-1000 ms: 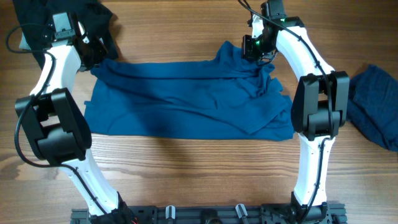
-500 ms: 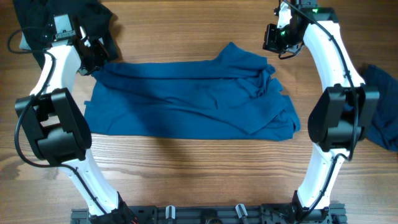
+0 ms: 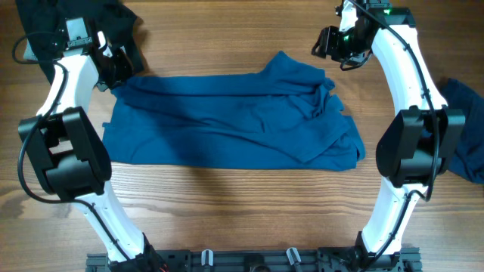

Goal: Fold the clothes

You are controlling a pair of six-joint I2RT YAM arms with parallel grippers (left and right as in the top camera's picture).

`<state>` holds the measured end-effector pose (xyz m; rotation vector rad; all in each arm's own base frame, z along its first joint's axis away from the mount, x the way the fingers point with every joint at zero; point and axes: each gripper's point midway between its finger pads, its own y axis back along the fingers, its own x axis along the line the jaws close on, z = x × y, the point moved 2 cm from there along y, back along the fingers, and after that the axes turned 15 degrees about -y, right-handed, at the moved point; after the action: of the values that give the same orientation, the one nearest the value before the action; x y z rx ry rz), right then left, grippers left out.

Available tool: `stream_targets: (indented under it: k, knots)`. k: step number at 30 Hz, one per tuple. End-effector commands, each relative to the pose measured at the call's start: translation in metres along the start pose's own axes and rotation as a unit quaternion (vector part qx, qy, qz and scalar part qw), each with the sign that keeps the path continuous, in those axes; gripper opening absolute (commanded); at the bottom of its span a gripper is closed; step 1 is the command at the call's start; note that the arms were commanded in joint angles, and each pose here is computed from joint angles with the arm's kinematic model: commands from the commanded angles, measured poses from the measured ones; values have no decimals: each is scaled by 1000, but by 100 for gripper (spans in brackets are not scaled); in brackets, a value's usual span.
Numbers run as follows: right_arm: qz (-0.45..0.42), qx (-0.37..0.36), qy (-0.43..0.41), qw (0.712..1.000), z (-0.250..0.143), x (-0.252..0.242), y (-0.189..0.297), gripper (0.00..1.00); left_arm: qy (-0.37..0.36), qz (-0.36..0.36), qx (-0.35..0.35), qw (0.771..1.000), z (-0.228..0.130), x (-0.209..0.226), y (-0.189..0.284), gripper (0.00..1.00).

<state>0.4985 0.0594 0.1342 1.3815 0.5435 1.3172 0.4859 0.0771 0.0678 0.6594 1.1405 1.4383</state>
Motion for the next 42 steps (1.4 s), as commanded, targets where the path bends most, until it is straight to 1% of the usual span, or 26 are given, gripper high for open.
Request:
stream_targets:
  k: [1, 8, 11, 13, 16, 18, 21, 22, 24, 26, 27, 28, 30, 33, 37, 38, 39, 42]
  knots:
    - [-13, 21, -9, 1000, -2, -13, -34, 69, -10, -10, -12, 1000, 4, -6, 11, 25]
    - [-26, 54, -36, 998, -11, -33, -85, 66, -10, -10, -14, 1000, 6, -6, 10, 25]
    - [-11, 67, -49, 996, -14, -33, -98, 64, -11, -10, -15, 1000, 6, -6, 10, 25]
    - [17, 77, -50, 996, -16, -25, -103, 63, -11, -10, -16, 1000, 6, -6, 10, 24]
    - [66, 93, -51, 992, -19, -10, -105, 57, -11, -10, -19, 1000, 8, -6, 10, 23]
    - [73, 97, -62, 991, -21, -7, -106, 53, -11, -10, -20, 1000, 8, -6, 11, 23]
    - [72, 102, -59, 990, -24, -4, -107, 50, -11, -10, -20, 1000, 8, -6, 11, 23]
    - [71, 104, -57, 990, -26, -4, -107, 47, -11, -10, -20, 1000, 8, -6, 11, 23]
    - [71, 107, -57, 990, -28, -3, -107, 38, -11, -10, -20, 1000, 8, -6, 11, 23]
    - [70, 109, -58, 990, -28, -3, -107, 21, -11, -10, -20, 1000, 8, -6, 11, 22]
    - [70, 109, -59, 990, -28, -3, -107, 11, -11, -10, -20, 1000, 8, -6, 11, 21]
    - [69, 109, -60, 990, -29, -3, -107, 6, -11, -10, -20, 1000, 8, -6, 11, 20]
    - [69, 109, -61, 990, -28, -4, -107, 4, -11, -10, -20, 1000, 8, -6, 11, 17]
    - [68, 108, -64, 990, -26, -7, -103, 4, -12, -11, -24, 1000, 10, -6, 11, 4]
    - [73, 91, -68, 991, -15, -9, -84, 4, -14, -11, -32, 999, 13, -7, 13, 4]
    - [75, 83, -69, 991, -11, -9, -76, 4, -14, -12, -33, 999, 14, -8, 15, 4]
    - [81, 66, -71, 992, -1, -11, -58, 4, -15, -12, -37, 999, 15, -9, 19, 4]
    - [87, 45, -64, 993, 7, -10, -31, 4, -16, -20, -42, 999, 18, -12, 25, 4]
